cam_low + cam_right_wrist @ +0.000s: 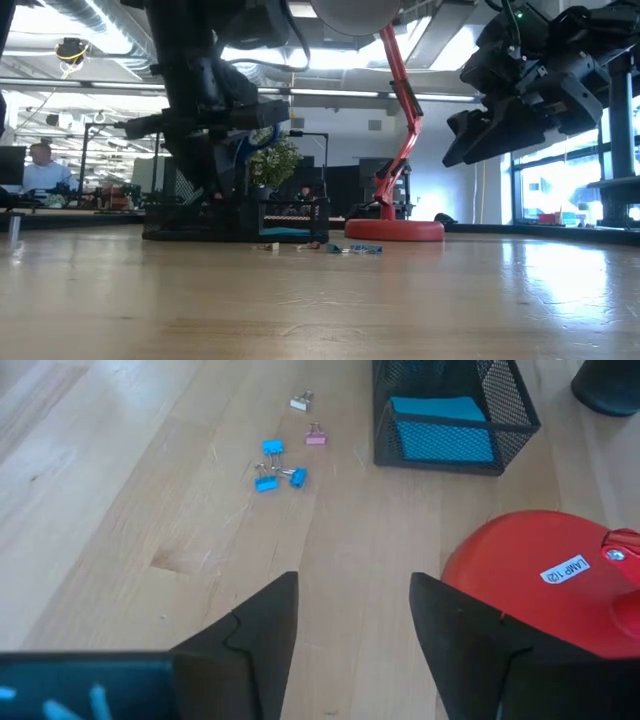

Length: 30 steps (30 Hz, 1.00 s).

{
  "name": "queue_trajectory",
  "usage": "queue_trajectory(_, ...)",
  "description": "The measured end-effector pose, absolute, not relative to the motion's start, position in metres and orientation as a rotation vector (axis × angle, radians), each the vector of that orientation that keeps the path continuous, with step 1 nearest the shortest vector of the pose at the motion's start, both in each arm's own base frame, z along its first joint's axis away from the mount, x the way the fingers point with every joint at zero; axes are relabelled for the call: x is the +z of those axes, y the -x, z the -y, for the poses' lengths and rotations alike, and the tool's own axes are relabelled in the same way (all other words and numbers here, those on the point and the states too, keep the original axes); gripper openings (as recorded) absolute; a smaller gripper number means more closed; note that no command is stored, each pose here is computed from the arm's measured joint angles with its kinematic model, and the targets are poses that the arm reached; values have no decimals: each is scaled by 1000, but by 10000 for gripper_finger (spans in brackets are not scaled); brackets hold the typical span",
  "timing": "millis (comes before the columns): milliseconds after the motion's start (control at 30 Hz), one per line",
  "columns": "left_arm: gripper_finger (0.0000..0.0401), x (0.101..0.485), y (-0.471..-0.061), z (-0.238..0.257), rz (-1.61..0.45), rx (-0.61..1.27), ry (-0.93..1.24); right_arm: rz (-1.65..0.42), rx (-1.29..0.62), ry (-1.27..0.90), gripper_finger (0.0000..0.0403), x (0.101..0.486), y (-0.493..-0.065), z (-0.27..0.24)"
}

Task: Pick and place office supplies into organizer
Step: Put the pink binder clip into the black desk organizer

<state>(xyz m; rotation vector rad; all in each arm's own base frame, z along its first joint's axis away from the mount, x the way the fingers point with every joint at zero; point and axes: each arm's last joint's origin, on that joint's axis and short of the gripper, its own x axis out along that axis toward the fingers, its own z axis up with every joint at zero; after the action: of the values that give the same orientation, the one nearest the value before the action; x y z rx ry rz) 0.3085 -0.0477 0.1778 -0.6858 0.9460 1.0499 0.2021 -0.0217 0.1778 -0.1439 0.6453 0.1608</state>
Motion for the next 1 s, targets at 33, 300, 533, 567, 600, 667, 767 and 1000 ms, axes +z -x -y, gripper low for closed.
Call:
queue_trajectory(33, 53, 178, -308, 48, -947, 1049, 682, -645, 160, 144, 195, 178, -202, 22)
queue_trajectory(300, 53, 178, -308, 46, -992, 994, 543, -645, 161, 144, 195, 178, -202, 22)
queue_trajectory(533, 53, 179, -308, 45, -1023, 939, 405, -645, 160, 144, 195, 178, -202, 22)
queue_trajectory(567, 54, 179, -308, 45, -1024, 938, 404, -645, 161, 144, 195, 178, -202, 22)
queue_trajectory(600, 54, 179, -308, 45, -1024, 938, 403, -645, 161, 144, 195, 178, -202, 22)
queue_trajectory(667, 54, 179, -308, 45, -1025, 937, 405, -645, 161, 144, 195, 178, -202, 22)
queue_trajectory(767, 58, 178, -308, 46, -1039, 928, 429, -646, 161, 144, 195, 178, -202, 22)
queue_trajectory(1000, 83, 178, -308, 47, -1057, 919, 467, -646, 161, 144, 195, 178, -202, 22)
